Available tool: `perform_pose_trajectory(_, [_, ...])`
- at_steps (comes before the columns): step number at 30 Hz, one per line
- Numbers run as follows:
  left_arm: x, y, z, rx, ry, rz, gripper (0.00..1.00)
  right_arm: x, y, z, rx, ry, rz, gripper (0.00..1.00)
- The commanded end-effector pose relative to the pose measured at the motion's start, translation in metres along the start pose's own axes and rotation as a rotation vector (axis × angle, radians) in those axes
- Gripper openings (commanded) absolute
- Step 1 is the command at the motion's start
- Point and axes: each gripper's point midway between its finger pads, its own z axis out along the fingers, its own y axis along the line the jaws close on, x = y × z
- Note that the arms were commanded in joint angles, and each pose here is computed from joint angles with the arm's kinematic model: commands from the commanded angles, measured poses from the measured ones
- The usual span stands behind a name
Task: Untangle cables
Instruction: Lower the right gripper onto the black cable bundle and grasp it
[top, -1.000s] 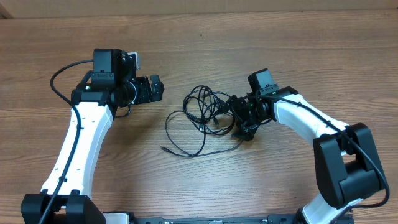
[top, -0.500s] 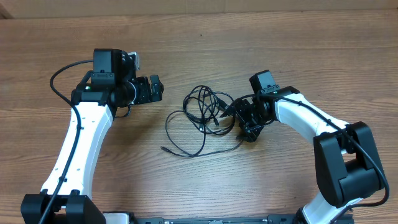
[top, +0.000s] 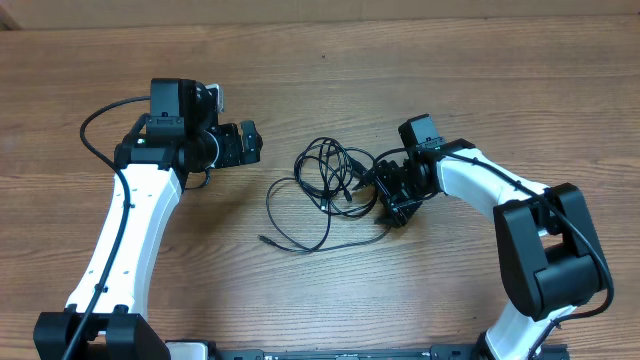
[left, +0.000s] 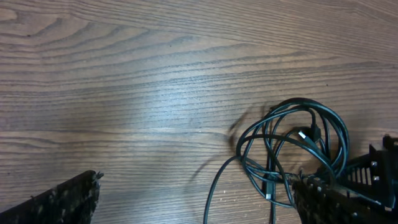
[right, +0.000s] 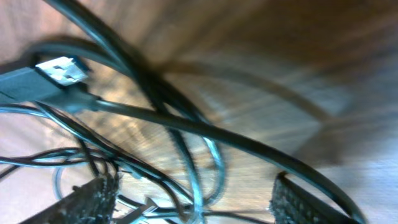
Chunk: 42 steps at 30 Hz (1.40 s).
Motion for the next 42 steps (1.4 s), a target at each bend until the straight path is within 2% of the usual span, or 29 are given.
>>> perform_pose_trajectory(1, [0.002, 0.002, 0.003, -0.018, 0.011, -0.02, 1.0, 0.008, 0.017, 0.003, -0.068, 0.077, -0.027, 0.73])
perform_pose_trajectory(3, [0.002, 0.003, 0.003, -0.018, 0.011, -0.02, 0.99, 0.014, 0.024, 0.002, -0.105, 0.113, -0.043, 0.68])
perform_pose_trajectory(6, [0.002, 0.003, 0.003, -0.018, 0.01, -0.02, 1.0, 0.014, 0.024, 0.002, -0.103, 0.114, -0.041, 0.56])
perform_pose_trajectory(10, [0.002, 0.003, 0.003, -0.018, 0.01, -0.02, 0.99, 0.014, 0.024, 0.002, -0.102, 0.114, -0.041, 0.31])
perform_pose_trajectory(13, [0.002, 0.003, 0.003, -0.021, 0.01, -0.02, 0.99, 0.013, 0.023, 0.002, -0.101, 0.112, -0.041, 0.16])
perform_pose_trajectory(23, [0.002, 0.005, 0.003, -0.032, 0.007, -0.02, 1.0, 0.011, 0.014, 0.004, -0.058, 0.081, -0.049, 0.3])
perform_pose_trajectory(28, [0.003, 0.006, 0.003, -0.037, 0.011, -0.021, 1.0, 0.002, 0.012, 0.005, -0.041, 0.035, -0.052, 0.31])
perform_pose_trajectory(31, [0.003, 0.006, 0.003, -0.038, 0.012, -0.021, 0.99, 0.001, 0.014, 0.005, -0.046, 0.03, -0.057, 0.2])
perform_pose_trajectory(32, [0.003, 0.006, 0.003, -0.038, 0.012, -0.022, 1.0, 0.001, 0.014, 0.005, -0.049, 0.029, -0.06, 0.1])
perform_pose_trajectory(34, [0.003, 0.006, 0.003, -0.038, 0.013, -0.021, 1.0, 0.001, 0.015, 0.005, -0.052, 0.031, -0.061, 0.05])
perform_pose_trajectory(39, [0.004, 0.007, 0.003, -0.041, 0.013, -0.022, 1.0, 0.003, 0.015, 0.005, -0.055, 0.038, -0.062, 0.04])
perform_pose_trajectory(42, [0.005, 0.007, 0.003, -0.042, 0.018, -0.023, 0.99, -0.001, 0.019, 0.002, -0.074, 0.026, -0.123, 0.04])
